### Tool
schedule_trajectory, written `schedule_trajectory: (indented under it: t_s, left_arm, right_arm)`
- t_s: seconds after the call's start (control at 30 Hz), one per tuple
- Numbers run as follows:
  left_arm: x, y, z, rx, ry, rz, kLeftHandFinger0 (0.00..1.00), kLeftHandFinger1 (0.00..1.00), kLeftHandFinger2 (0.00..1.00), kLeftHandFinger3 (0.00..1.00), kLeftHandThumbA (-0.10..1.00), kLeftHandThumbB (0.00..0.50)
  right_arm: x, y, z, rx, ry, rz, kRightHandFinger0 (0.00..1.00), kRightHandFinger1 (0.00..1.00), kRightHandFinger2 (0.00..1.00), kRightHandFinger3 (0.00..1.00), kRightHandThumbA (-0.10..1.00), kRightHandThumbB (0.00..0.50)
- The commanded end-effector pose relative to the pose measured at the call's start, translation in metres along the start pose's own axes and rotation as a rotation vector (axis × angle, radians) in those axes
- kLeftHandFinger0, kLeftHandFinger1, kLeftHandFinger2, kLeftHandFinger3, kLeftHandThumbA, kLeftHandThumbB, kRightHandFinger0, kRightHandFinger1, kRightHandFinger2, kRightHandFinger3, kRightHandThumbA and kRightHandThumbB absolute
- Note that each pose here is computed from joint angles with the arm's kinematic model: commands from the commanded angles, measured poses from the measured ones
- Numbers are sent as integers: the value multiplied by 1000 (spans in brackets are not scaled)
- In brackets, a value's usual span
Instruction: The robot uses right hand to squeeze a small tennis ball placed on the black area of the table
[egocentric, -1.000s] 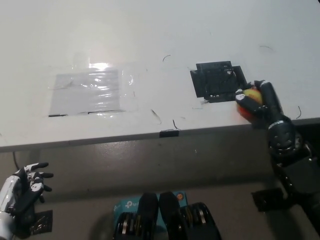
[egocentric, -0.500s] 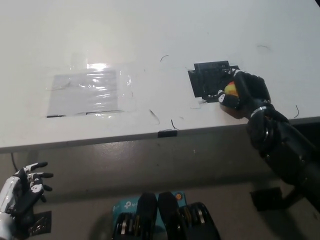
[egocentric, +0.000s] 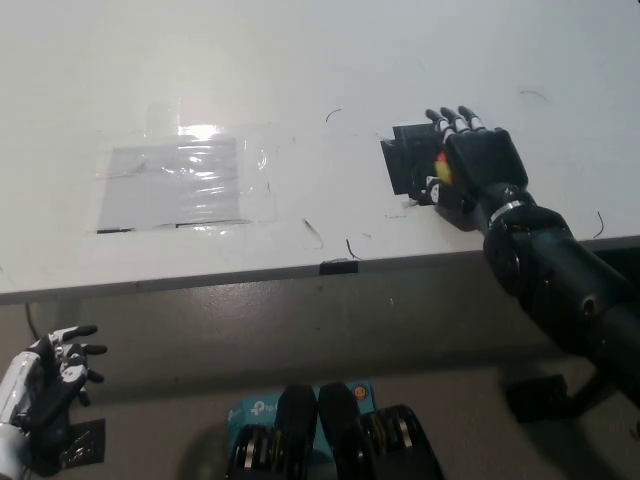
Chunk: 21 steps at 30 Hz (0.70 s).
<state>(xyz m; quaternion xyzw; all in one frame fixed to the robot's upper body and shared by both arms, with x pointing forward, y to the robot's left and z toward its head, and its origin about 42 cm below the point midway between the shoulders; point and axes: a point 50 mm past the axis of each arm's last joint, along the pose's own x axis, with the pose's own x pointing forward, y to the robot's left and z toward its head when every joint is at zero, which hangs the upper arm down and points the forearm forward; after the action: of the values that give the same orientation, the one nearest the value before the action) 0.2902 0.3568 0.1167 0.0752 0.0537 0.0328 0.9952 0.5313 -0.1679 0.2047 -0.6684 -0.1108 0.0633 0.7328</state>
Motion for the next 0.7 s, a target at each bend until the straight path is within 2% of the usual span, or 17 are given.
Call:
schedule_trajectory:
  t_s: [0.0,0.03,0.13,0.3,0.53,0.63,0.67]
  left_arm:
    - [4,9,13,19,-56,-9,275,420,571,659,241,0]
    - [3,9,14,18,-59,-12,274,420,573,660,240,0]
    - [2,9,13,16,-53,-6,252,403,563,669,211,0]
    - [2,9,14,16,-49,-5,256,408,568,675,168,0]
    - [1,10,11,24,-42,-3,275,433,598,700,160,0]
    - [-1,9,9,23,-41,-5,282,433,591,696,162,0]
    - [-3,8,10,26,-46,-6,282,434,594,706,162,0]
  right_arm:
    - [10,-34,5,3,-38,-27,1000,1000,1000,1000,499,338]
    - [7,-35,7,35,-43,-6,1000,1000,1000,1000,497,325]
    - [4,-38,10,62,-55,11,1000,1000,1000,1000,524,333]
    - [-2,-45,13,111,-68,10,1000,1000,1000,1000,494,321]
    - [-12,-71,12,165,-96,-26,1000,1000,1000,1000,434,282]
    - [-16,-77,10,185,-94,-40,1000,1000,1000,1000,416,285]
    - [-20,-89,6,238,-104,-66,1000,1000,1000,1000,365,277]
